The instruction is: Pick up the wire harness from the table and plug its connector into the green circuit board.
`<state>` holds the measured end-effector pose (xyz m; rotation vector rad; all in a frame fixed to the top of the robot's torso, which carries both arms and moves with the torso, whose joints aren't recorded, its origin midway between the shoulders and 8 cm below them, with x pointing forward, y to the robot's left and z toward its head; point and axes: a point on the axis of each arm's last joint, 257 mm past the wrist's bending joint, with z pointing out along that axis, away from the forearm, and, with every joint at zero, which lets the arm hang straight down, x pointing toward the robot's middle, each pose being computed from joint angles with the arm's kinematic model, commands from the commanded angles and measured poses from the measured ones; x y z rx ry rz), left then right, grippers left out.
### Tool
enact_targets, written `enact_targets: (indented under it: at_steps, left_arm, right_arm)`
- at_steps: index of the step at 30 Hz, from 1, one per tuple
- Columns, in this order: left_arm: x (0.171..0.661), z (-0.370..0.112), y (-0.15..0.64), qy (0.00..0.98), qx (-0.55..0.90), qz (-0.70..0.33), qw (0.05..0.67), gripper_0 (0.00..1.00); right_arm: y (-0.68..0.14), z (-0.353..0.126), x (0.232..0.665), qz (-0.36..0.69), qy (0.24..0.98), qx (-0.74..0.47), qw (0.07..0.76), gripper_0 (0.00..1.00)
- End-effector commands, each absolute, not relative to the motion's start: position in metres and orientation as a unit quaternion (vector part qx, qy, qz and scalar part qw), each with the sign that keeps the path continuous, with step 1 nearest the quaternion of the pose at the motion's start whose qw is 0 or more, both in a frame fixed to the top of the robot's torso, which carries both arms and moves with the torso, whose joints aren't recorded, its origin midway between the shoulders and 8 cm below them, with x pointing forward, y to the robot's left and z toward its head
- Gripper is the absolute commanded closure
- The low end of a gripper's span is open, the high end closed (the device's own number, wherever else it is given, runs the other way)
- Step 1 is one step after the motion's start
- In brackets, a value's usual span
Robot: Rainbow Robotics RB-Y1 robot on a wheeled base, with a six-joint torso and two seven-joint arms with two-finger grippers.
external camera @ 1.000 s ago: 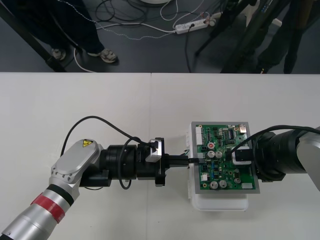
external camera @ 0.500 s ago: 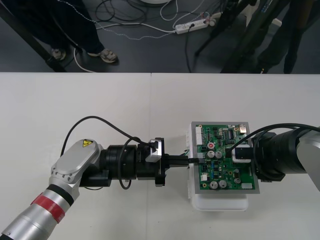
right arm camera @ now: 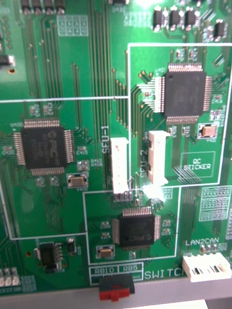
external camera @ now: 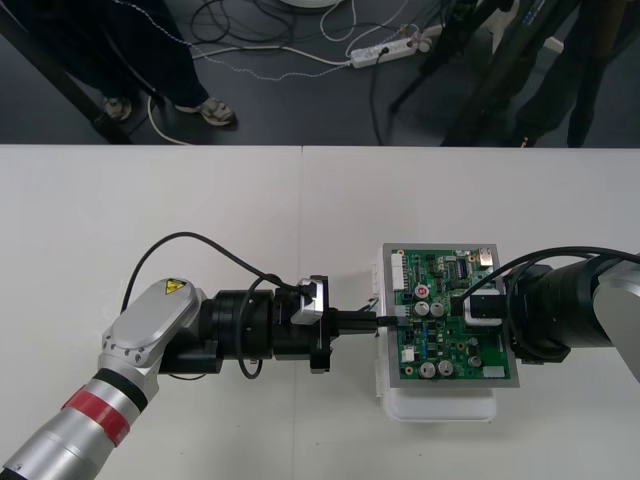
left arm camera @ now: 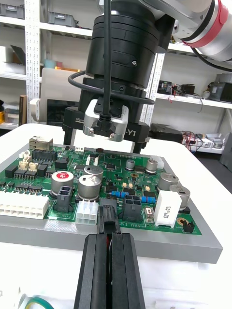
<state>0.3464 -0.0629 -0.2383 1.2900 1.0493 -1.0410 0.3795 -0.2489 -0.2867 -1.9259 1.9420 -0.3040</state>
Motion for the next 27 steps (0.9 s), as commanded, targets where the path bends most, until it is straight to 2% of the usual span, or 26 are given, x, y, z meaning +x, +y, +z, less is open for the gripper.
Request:
enact_targets:
  at_steps: [1, 27]
  left_arm:
    - [0.3518, -0.2321, -0.0716, 0.424, 0.570, -0.416, 0.568, 1.00]
    - [0.3489, -0.2372, -0.0681, 0.425, 0.575, -0.416, 0.562, 1.00]
  right_arm:
    - [-0.2343, -0.2862, 0.3769, -0.094, 0.696, -0.682, 0.203, 0.00]
    - [-0.2333, -0.2863, 0.3764, -0.093, 0.694, -0.685, 0.203, 0.00]
